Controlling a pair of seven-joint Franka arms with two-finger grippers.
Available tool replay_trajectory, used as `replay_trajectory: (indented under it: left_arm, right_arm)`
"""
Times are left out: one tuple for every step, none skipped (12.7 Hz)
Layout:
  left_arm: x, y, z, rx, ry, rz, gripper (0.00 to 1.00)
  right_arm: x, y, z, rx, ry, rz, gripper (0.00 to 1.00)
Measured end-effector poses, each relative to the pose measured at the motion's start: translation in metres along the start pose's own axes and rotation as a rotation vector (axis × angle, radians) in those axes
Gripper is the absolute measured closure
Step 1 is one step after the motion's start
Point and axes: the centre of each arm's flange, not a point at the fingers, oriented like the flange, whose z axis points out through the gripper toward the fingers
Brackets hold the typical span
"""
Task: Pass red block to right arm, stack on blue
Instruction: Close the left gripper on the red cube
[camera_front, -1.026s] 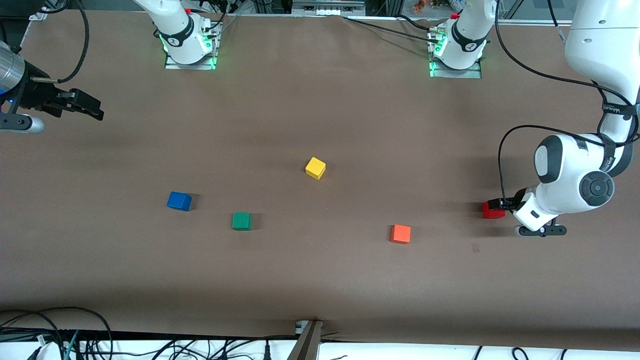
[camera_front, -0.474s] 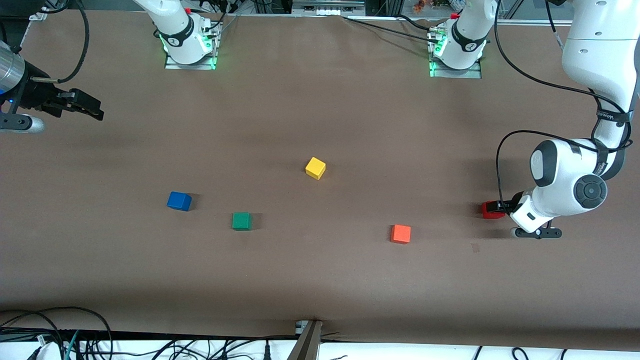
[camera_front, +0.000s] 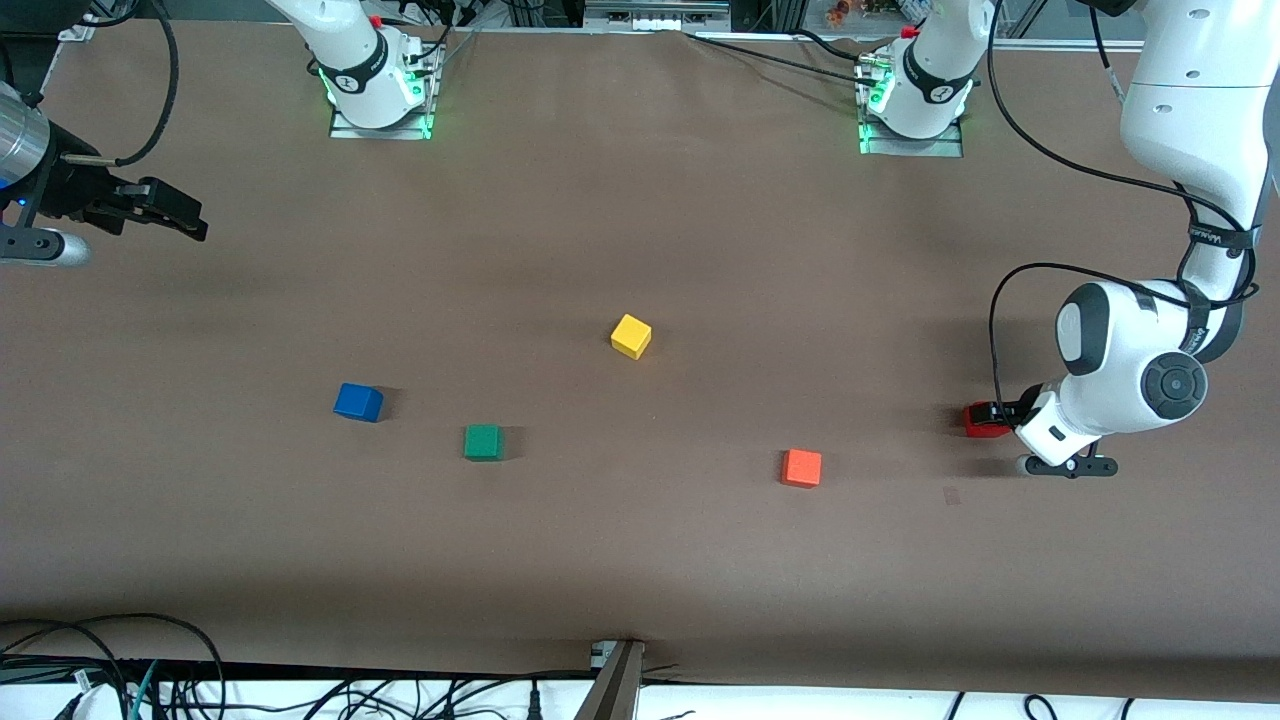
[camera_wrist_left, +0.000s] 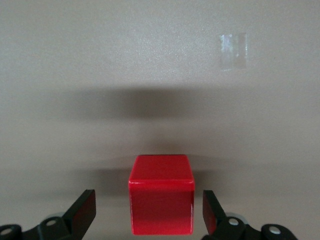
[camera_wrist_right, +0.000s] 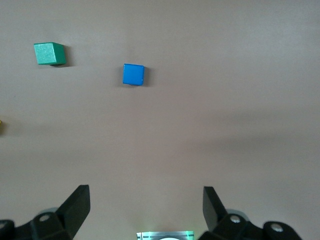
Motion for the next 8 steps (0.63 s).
replay_trajectory:
  left_arm:
    - [0.0,0.0004,0.0,0.0,0.0,0.013,0.14]
    - [0.0,0.0006,0.0,0.0,0.0,0.02,0.27]
    - [0.0001,0.001,0.0,0.0,0.0,0.026,0.4]
    - [0.0002,0.0012,-0.0004,0.0,0.0,0.031,0.45]
    - [0.0001,0.0013,-0.0002,0.0,0.0,0.033,0.45]
    - [0.0001,0.0014,-0.0002,0.0,0.0,0.035,0.45]
    - [0.0001,0.0015,-0.0002,0.0,0.0,0.039,0.45]
    - [0.0001,0.0015,-0.0002,0.001,-0.001,0.057,0.45]
  right_arm:
    - [0.0,0.0,0.0,0.0,0.0,0.0,0.0]
    - [0.0,0.0,0.0,0.0,0.0,0.0,0.0]
    - [0.0,0.0,0.0,0.0,0.0,0.0,0.0]
    - [0.0,0.0,0.0,0.0,0.0,0.0,0.0]
    - [0.0,0.0,0.0,0.0,0.0,0.0,0.0]
    - [0.0,0.0,0.0,0.0,0.0,0.0,0.0]
    - [0.0,0.0,0.0,0.0,0.0,0.0,0.0]
    - [0.0,0.0,0.0,0.0,0.0,0.0,0.0]
